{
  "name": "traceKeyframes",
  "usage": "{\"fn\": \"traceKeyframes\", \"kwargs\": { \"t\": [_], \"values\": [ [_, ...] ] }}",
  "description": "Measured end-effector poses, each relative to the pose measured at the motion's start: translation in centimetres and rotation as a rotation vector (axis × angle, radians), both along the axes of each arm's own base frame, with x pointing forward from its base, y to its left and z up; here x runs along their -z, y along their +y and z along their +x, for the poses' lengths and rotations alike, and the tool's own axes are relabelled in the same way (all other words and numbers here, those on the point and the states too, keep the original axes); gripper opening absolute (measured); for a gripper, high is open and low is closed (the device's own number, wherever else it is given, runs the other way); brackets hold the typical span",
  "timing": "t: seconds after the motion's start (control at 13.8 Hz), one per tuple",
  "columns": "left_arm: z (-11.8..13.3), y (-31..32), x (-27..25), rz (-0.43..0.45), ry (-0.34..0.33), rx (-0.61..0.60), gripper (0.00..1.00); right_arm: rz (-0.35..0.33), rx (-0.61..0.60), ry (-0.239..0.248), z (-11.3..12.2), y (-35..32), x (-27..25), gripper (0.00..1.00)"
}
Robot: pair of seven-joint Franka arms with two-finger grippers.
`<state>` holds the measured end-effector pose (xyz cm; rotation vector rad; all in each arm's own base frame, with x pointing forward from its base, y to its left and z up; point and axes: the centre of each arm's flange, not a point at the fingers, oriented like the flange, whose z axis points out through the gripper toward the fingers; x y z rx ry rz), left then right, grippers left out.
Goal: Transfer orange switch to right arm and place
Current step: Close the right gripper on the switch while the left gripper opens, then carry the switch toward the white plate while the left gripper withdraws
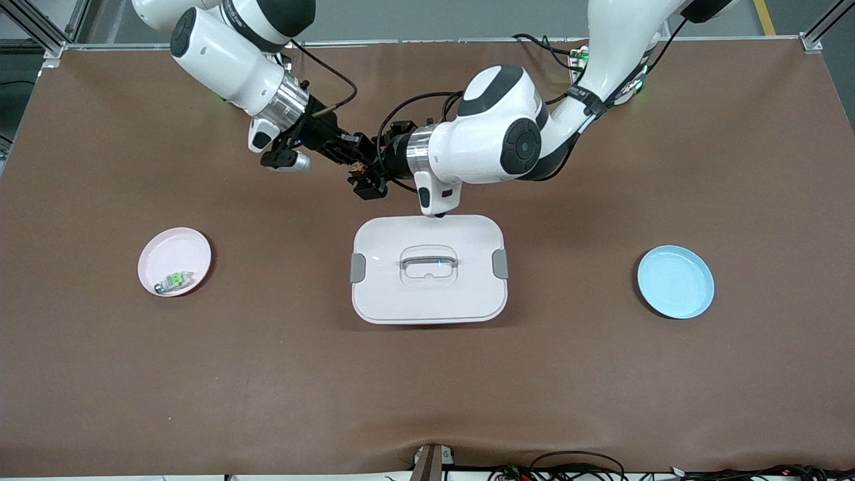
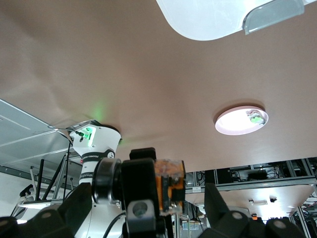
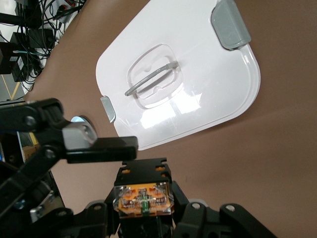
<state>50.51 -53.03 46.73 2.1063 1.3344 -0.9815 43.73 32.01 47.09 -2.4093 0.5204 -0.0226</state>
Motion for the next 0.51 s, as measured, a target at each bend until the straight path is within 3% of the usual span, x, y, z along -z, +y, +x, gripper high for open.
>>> {"fn": "traceKeyframes", "kwargs": {
  "t": [0.29,0.51],
  "values": [
    [1.2,1.2,-1.3,-0.002,-0.028,-0.027,1.00,-0.007,-0.050,0.052,-0.3,-0.7,-0.1,0.41],
    [4.3,5.2,-3.3,0.072,-0.152,-0.084,1.00,-0.044,-0.181,0.033,-0.7,-3.4,-2.0,0.41]
  ]
}}
